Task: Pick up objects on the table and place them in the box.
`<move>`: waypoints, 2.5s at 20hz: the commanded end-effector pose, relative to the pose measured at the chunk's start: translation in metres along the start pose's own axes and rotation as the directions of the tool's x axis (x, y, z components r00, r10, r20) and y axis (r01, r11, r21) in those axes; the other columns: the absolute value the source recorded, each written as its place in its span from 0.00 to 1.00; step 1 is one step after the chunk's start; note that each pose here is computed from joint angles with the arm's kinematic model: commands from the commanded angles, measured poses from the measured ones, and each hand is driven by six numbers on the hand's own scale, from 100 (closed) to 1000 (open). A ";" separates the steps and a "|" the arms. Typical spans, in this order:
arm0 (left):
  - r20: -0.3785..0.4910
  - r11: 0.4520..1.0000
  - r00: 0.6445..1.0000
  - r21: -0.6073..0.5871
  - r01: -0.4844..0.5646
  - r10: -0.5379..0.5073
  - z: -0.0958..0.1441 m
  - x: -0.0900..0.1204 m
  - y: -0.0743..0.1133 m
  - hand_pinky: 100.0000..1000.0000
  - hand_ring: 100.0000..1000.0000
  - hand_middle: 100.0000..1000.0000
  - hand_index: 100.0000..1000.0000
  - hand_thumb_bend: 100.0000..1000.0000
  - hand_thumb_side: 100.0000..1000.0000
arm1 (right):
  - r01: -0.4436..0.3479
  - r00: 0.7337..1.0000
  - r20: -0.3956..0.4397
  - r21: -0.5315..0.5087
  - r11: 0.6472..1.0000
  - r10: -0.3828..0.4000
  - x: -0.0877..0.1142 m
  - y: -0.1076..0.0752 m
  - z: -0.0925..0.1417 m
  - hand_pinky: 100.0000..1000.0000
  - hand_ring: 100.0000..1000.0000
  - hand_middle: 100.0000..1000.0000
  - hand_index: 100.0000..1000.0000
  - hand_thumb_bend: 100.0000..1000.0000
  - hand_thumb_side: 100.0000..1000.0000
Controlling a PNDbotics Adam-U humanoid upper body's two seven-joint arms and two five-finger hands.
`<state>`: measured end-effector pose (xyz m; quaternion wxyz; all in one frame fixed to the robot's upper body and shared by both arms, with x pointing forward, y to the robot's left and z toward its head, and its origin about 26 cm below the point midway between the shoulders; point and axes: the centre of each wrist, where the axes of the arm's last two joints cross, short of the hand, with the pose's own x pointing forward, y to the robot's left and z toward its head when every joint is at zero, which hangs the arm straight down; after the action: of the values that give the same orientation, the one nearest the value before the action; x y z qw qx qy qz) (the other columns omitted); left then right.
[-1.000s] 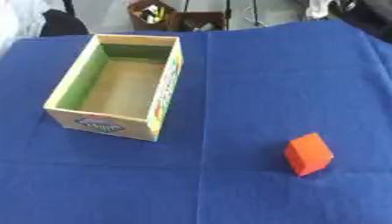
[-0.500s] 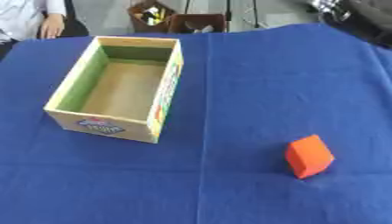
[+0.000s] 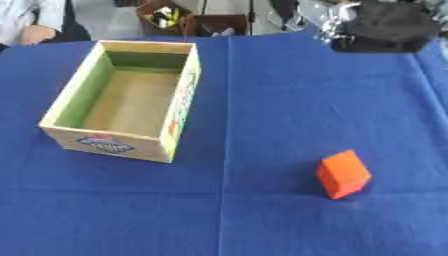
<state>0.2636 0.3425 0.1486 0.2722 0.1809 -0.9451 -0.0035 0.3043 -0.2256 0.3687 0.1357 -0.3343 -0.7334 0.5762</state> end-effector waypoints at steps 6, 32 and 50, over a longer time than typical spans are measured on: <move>0.028 1.000 1.000 -0.026 0.012 -0.012 -0.007 0.005 0.004 0.38 0.57 0.53 0.80 0.47 1.00 | -0.137 0.991 0.026 0.216 0.967 0.135 -0.007 -0.013 0.004 0.84 0.88 0.85 0.92 0.18 1.00; 0.020 0.999 1.000 -0.037 0.012 -0.011 -0.007 0.005 0.004 0.38 0.57 0.53 0.80 0.47 0.99 | -0.126 0.992 0.048 0.567 0.814 0.120 -0.020 -0.002 0.035 0.86 0.92 0.85 0.99 0.41 0.46; 0.021 0.999 1.000 -0.044 0.011 -0.010 -0.008 0.005 0.003 0.38 0.57 0.53 0.80 0.47 0.99 | -0.109 0.990 0.009 0.694 0.712 0.143 -0.030 0.037 0.049 0.87 0.92 0.86 1.00 0.47 0.33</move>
<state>0.2637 0.3422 0.1490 0.2798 0.1788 -0.9432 -0.0135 0.3125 -0.2728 0.3170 0.2316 -0.3009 -0.4536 0.8062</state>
